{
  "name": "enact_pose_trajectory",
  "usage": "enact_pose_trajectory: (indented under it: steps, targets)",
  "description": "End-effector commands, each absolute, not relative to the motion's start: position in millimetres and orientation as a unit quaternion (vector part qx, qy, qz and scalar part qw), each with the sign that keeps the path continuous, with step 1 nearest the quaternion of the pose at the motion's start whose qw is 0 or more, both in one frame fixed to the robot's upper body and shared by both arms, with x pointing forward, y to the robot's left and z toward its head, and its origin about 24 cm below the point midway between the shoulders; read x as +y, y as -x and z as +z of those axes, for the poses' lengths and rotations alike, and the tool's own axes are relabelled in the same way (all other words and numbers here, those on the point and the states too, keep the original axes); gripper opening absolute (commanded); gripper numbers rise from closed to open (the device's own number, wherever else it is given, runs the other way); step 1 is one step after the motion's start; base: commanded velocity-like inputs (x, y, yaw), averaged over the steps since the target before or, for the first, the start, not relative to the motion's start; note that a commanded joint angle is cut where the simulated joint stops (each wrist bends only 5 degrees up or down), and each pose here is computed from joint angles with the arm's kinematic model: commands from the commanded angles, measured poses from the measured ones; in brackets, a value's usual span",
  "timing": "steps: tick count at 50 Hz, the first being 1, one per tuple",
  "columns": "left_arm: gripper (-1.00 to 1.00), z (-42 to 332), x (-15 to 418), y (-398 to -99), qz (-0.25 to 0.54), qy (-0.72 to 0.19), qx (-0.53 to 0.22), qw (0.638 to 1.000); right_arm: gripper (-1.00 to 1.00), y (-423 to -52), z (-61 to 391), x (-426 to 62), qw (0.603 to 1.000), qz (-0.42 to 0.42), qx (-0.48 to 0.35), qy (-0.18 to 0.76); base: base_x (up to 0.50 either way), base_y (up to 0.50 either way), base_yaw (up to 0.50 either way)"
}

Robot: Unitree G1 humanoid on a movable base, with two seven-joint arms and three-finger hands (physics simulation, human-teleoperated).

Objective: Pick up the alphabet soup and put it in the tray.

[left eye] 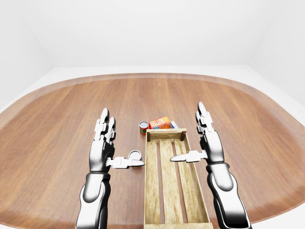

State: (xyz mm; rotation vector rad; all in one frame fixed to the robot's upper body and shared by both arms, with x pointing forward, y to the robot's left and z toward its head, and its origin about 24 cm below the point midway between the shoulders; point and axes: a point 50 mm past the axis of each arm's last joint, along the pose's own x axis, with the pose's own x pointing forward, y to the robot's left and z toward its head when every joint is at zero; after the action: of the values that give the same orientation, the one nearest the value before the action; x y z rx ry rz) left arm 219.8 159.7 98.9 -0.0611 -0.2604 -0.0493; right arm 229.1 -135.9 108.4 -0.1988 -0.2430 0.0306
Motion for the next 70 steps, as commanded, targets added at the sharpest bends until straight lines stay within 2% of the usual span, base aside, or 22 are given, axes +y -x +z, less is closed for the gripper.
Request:
enact_pose_trajectory:
  steps: [1, 26, 33, 38, 49, 52, 70]
  targets:
    - [1.0, 98.5, 159.6, -219.5, -0.025, 0.031, -0.128, 0.991, 0.98, -228.9, 107.7, -135.9, 0.988, 0.013, -0.12, 0.099, 0.0, 0.0, 0.0]
    - [1.0, 95.0, 158.5, -222.6, -0.023, 0.022, -0.105, 0.994, 0.98, -227.8, 119.1, -135.7, 0.983, 0.012, -0.145, 0.108, 0.0, 0.0, 0.0]
    - [1.0, 94.0, 159.6, -225.1, -0.012, 0.014, -0.099, 0.995, 0.98, -220.3, 135.6, -139.2, 0.967, 0.014, -0.177, 0.183, 0.0, 0.0, 0.0]
    - [1.0, 94.2, 159.9, -226.2, -0.009, 0.018, -0.09, 0.996, 0.98, -215.6, 148.4, -130.7, 0.944, 0.047, -0.201, 0.255, 0.0, 0.0, 0.0]
    - [1.0, 105.5, 158.9, -223.1, -0.012, 0.025, -0.114, 0.993, 0.99, -221.7, 124.5, -128.4, 0.936, 0.083, -0.137, 0.313, 0.0, 0.0, 0.0]
    - [1.0, 106.5, 158.7, -222.8, -0.012, 0.025, -0.116, 0.993, 0.98, -220.5, 127.8, -126.8, 0.922, 0.082, -0.14, 0.352, 0.0, 0.0, 0.0]
    - [1.0, 104.7, 159.0, -223.9, -0.013, 0.028, -0.113, 0.993, 0.98, -214.9, 134.3, -138.0, 0.921, 0.065, -0.138, 0.357, 0.0, 0.0, 0.0]
